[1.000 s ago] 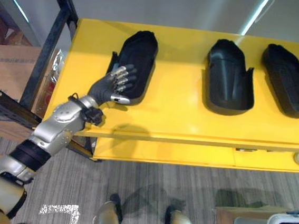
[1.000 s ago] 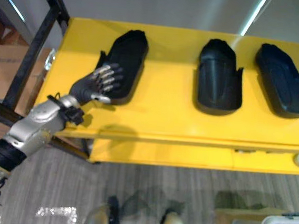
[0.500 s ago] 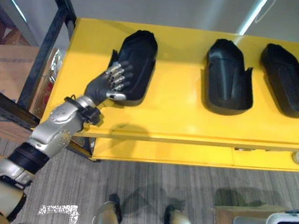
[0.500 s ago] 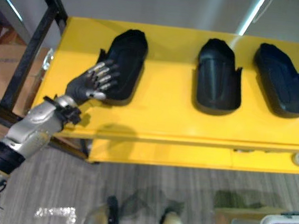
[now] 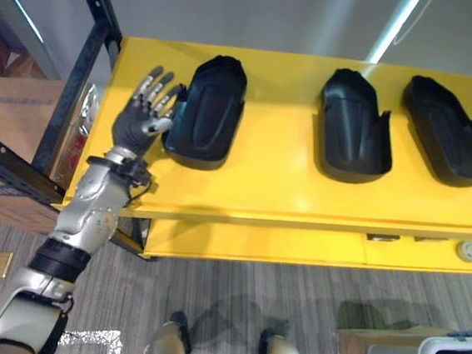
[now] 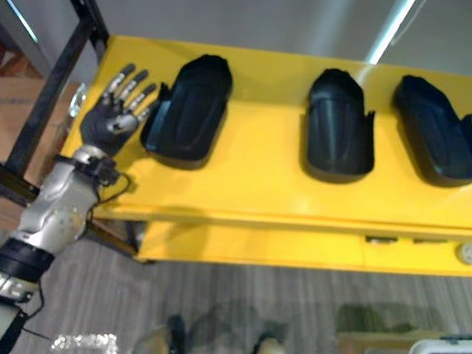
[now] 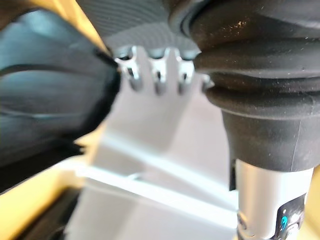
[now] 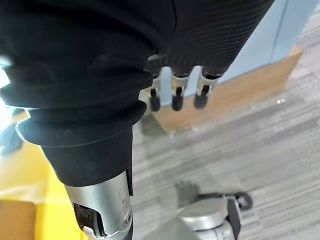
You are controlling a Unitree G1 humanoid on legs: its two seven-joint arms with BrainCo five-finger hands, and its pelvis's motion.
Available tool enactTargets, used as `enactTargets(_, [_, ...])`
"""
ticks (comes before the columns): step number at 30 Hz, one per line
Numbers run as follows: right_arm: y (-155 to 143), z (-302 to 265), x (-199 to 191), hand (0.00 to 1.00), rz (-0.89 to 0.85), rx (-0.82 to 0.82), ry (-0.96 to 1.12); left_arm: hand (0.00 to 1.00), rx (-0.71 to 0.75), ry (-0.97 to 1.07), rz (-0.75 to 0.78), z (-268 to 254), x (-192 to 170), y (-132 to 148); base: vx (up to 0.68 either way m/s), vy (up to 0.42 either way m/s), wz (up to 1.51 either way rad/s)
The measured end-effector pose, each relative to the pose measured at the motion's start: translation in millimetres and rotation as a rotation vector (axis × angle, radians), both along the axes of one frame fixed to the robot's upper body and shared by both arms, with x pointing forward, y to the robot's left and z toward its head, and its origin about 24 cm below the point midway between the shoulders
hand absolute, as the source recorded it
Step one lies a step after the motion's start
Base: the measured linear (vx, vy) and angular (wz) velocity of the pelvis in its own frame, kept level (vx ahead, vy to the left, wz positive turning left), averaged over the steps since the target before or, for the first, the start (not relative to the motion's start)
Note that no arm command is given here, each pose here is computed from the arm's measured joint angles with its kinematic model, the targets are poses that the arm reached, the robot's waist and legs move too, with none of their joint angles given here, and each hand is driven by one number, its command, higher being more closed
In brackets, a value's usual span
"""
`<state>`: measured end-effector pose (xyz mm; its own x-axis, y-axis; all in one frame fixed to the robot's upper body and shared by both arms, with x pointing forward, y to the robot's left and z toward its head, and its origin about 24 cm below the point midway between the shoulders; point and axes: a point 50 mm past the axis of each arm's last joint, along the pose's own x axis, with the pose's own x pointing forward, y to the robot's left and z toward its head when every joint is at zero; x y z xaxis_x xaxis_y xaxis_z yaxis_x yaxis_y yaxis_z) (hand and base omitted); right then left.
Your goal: Walk over and take plastic housings, then place them on the shelf
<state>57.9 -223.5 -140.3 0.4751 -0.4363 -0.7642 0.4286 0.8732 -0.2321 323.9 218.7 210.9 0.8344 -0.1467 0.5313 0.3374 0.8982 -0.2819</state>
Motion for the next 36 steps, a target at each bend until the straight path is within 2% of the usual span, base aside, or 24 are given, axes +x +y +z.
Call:
enactTargets(5, [0.3,0.0,0.3,0.00,-0.001,0.001,0.000,0.00,-0.092,-0.019,0.188,-15.3,-18.5,19.2,0.06,0.006,0.02])
enactTargets(8, [1.0,-1.0,-1.3,0.00,-0.004,0.005,0.006,0.00,-0.054,-0.123,0.331,-13.1,-46.2,24.0,0.02,-0.004,0.06])
enactTargets(11, [0.8,-2.1,-2.8,0.00,-0.009,0.007,0.012,0.00,-0.010,-0.198,0.432,-17.6,-71.6,16.4,0.00,-0.005,0.02])
enactTargets(16, [2.3,-10.5,-12.9,0.00,-0.055,0.034,0.070,0.00,0.029,-0.154,0.497,-45.5,-100.0,2.4,-0.01,-0.001,0.02])
enactTargets(25, [4.0,-16.8,-14.2,0.00,-0.078,0.059,0.107,0.00,0.053,0.021,0.566,-88.3,-123.2,-9.4,-0.01,-0.049,0.09])
enactTargets(36, [5.2,-17.7,-8.4,0.00,-0.069,0.065,0.106,0.00,0.172,0.180,0.616,-119.1,-108.5,-1.8,0.02,-0.007,-0.07])
